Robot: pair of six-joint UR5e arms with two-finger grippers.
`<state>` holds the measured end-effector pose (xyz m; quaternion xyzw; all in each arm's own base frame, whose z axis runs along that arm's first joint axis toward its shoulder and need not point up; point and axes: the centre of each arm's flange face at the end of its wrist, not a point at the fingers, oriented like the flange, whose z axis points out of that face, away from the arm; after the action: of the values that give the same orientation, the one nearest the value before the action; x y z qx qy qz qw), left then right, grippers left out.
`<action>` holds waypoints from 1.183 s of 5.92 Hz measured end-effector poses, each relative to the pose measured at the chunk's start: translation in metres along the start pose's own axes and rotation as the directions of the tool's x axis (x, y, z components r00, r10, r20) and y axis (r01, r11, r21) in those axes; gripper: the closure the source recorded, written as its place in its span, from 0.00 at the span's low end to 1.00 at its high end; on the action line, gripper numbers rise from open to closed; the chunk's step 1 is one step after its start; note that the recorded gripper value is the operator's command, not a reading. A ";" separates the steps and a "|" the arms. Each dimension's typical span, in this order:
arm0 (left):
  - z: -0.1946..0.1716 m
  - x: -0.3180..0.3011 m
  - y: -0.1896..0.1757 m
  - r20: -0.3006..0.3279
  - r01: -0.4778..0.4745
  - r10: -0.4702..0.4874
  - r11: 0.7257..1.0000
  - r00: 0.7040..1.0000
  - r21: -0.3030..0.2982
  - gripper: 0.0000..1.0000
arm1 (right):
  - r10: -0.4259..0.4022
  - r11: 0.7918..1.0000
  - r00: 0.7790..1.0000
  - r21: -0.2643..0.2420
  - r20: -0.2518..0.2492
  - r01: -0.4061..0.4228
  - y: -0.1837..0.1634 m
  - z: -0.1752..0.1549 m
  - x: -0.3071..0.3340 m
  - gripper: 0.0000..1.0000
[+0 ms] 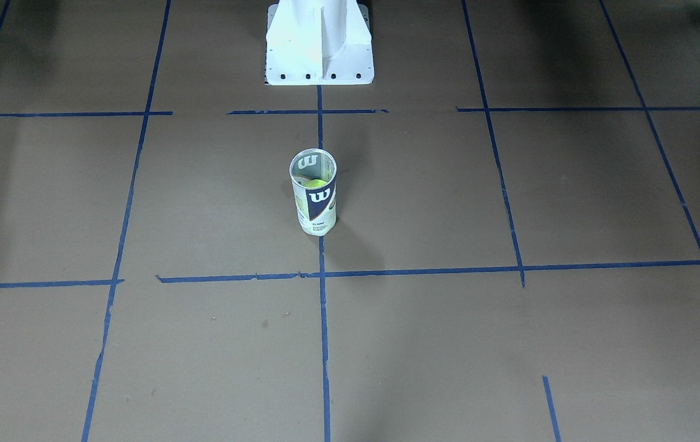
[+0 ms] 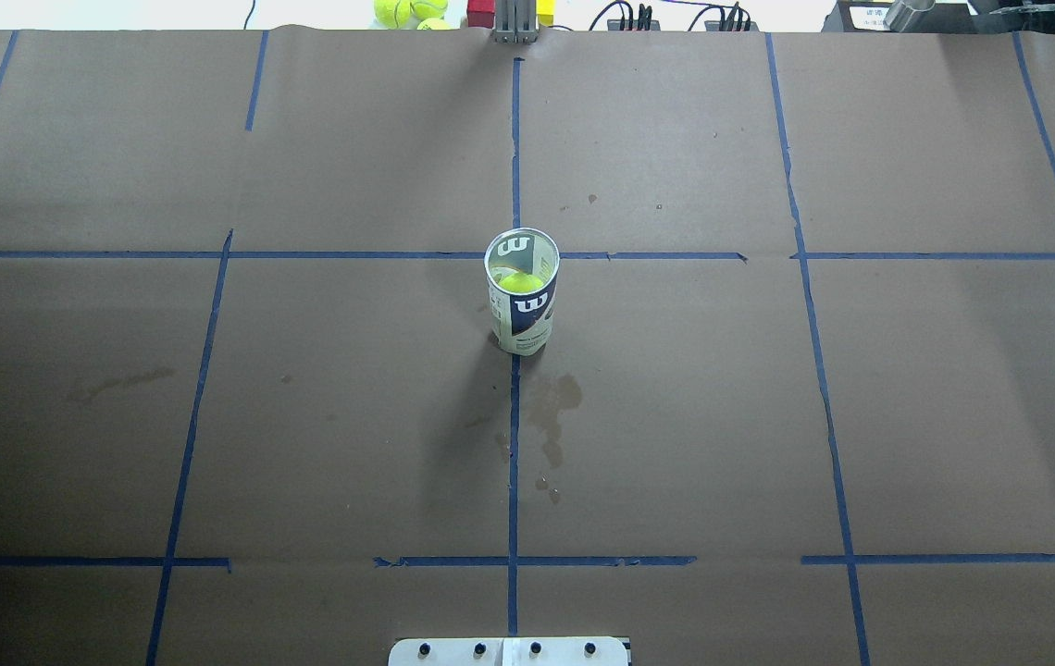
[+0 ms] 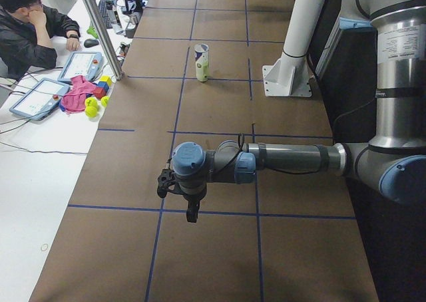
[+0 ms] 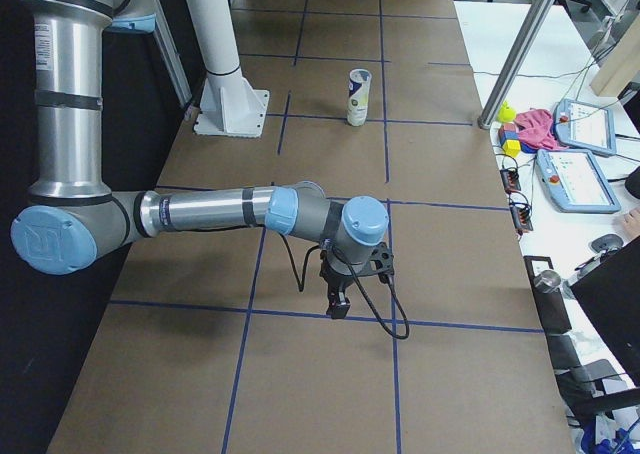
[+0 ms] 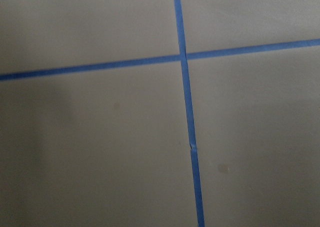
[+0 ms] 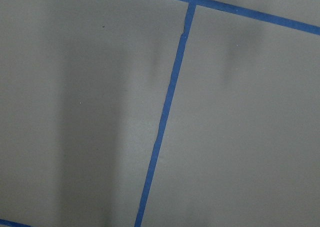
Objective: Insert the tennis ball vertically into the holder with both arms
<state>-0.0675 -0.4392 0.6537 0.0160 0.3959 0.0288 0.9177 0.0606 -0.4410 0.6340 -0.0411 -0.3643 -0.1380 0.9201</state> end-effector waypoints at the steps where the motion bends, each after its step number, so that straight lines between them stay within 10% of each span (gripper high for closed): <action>1: -0.002 0.000 0.003 -0.007 0.000 0.000 1.000 1.000 0.003 0.00 | -0.002 1.000 1.000 -0.003 0.000 0.002 0.002 0.001 0.001 0.00; 7: -0.004 0.001 0.003 0.028 -0.026 0.025 1.000 0.999 0.016 0.00 | 0.000 1.000 1.000 -0.002 0.003 0.000 0.007 0.002 -0.001 0.00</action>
<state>-0.0704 -0.4365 0.6504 0.0291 0.3831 0.0369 0.9225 0.0605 -0.4335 0.6353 -0.0422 -0.3658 -0.1381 0.9194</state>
